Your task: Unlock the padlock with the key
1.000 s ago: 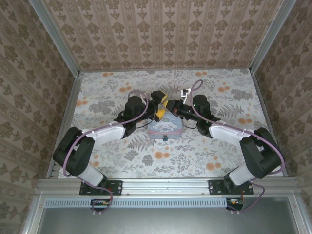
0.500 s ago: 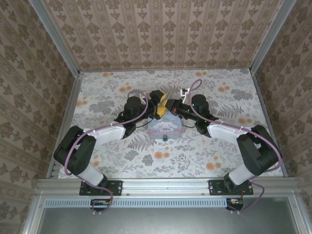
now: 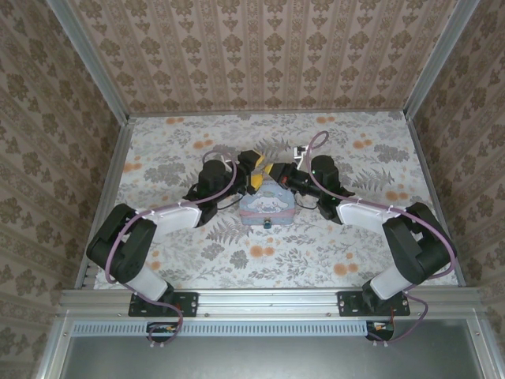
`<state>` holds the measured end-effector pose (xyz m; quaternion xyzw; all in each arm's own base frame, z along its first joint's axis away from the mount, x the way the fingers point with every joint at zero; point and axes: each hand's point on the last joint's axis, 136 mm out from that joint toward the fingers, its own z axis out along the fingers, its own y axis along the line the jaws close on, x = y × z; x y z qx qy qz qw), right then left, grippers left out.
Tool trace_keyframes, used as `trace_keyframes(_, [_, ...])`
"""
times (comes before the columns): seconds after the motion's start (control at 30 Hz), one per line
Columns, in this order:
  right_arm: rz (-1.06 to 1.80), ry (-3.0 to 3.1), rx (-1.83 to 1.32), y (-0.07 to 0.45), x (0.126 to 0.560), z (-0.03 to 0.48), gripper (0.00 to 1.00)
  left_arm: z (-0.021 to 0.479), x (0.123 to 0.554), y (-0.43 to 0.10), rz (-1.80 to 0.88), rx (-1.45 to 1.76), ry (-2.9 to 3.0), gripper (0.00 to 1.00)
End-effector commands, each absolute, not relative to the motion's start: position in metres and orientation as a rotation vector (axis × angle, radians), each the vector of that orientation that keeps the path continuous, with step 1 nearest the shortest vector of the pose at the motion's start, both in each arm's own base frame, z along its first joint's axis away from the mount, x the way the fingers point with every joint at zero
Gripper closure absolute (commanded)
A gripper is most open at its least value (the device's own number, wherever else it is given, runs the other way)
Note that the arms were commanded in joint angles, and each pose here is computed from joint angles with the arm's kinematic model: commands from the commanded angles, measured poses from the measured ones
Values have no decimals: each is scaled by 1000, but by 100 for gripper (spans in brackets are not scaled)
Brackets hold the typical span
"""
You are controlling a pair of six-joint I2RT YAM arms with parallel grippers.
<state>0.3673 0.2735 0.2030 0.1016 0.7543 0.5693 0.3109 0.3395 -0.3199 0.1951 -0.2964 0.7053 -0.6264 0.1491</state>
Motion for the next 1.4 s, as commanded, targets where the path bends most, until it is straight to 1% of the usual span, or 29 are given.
trace_keyframes(0.0, [1505,1934,259,269,368,217,100,202,342,-315,-1816,-851,1977,24])
trace_keyframes(0.13, [1508,1929,265,268,369,218,100,201,341,-316,-1817,-846,1987,23])
trace_keyframes(0.4, [1537,1914,254,277,374,227,100,199,340,-324,-1837,-840,2003,11])
trace_keyframes(0.6, [1559,1920,245,286,373,225,100,202,343,-326,-1849,-838,1992,11])
trace_keyframes(0.7, [1556,1928,251,286,372,222,100,203,346,-326,-1854,-845,1980,14])
trace_keyframes(0.83, [1545,1937,261,284,371,215,100,204,349,-324,-1866,-856,1960,23])
trace_keyframes(0.93, [1538,1935,272,281,371,213,100,204,350,-322,-1861,-864,1953,28])
trace_keyframes(1.07, [1535,1932,277,278,372,213,100,202,351,-319,-1855,-876,1949,30])
trace_keyframes(1.27, [1528,1935,287,275,373,210,100,201,352,-317,-1854,-884,1941,38])
trace_keyframes(1.37, [1528,1933,289,274,373,209,100,200,353,-315,-1851,-886,1939,40])
